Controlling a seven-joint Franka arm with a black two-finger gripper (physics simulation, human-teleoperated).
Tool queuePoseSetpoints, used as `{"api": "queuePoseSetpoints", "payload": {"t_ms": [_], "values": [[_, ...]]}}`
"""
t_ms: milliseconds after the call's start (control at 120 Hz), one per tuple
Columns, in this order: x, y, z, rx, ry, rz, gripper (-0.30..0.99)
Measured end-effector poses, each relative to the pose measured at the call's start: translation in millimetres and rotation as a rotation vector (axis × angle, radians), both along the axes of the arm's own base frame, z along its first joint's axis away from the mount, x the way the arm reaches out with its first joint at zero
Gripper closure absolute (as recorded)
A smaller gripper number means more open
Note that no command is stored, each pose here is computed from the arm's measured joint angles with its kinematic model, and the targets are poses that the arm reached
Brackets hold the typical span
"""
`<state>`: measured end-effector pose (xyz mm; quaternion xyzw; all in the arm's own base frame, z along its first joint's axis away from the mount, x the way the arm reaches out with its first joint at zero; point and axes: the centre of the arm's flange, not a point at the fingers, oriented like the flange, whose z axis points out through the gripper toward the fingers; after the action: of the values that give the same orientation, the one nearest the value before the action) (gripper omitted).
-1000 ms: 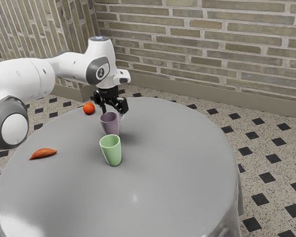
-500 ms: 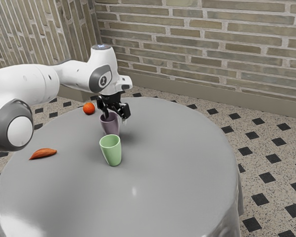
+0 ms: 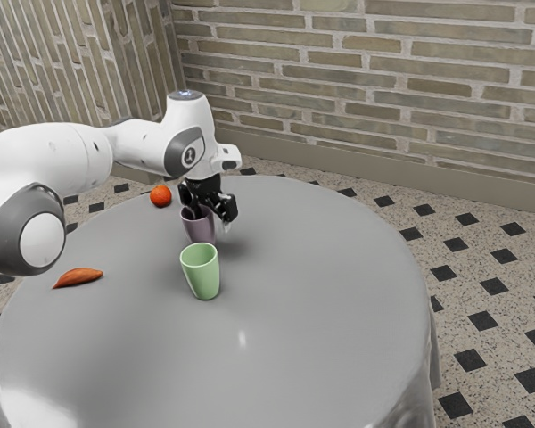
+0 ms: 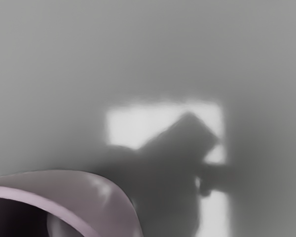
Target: Place the left cup onto the right cup
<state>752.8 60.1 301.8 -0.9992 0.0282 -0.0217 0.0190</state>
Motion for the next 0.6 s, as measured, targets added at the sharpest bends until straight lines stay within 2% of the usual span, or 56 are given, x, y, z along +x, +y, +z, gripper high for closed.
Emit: {"api": "queuePoseSetpoints", "payload": {"t_ms": [442, 600], "values": [[-1, 10, 0, 0.012, -0.002, 0.009, 0.61], [-1, 10, -1, 0.012, 0.001, 0.009, 0.71]]}}
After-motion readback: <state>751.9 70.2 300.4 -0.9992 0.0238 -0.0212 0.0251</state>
